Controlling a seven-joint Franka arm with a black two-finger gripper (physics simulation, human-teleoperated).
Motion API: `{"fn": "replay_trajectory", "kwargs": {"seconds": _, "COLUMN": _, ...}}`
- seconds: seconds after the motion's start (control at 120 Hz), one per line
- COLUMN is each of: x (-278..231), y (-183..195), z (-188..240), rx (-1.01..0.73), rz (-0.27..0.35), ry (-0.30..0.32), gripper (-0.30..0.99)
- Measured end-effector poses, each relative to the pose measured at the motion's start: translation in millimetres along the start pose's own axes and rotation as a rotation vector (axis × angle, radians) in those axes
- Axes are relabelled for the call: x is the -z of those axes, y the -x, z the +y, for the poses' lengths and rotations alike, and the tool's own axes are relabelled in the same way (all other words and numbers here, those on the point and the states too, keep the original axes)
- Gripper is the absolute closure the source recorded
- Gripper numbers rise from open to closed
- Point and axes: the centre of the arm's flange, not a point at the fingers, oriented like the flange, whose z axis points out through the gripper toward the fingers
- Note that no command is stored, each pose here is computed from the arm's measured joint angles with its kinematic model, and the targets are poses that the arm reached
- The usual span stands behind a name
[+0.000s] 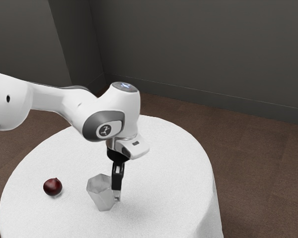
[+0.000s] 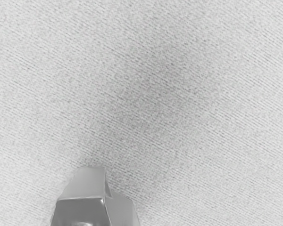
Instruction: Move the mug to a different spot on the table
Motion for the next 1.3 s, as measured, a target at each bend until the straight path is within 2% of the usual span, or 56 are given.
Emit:
{"fn": "replay_trajectory", "kwargs": {"seconds": 0.417, "x": -24.3, "y": 3.7, "z": -24.7, "rx": 0.02, "rz": 0.004, "ry": 0.01, "gripper": 0.02}}
{"fn": "replay_trajectory", "kwargs": {"seconds": 1.3, "x": -52.6, "y": -0.3, "z": -37.1, "rx": 0.01, "rz": -0.002, "ry": 0.01, "gripper": 0.04}}
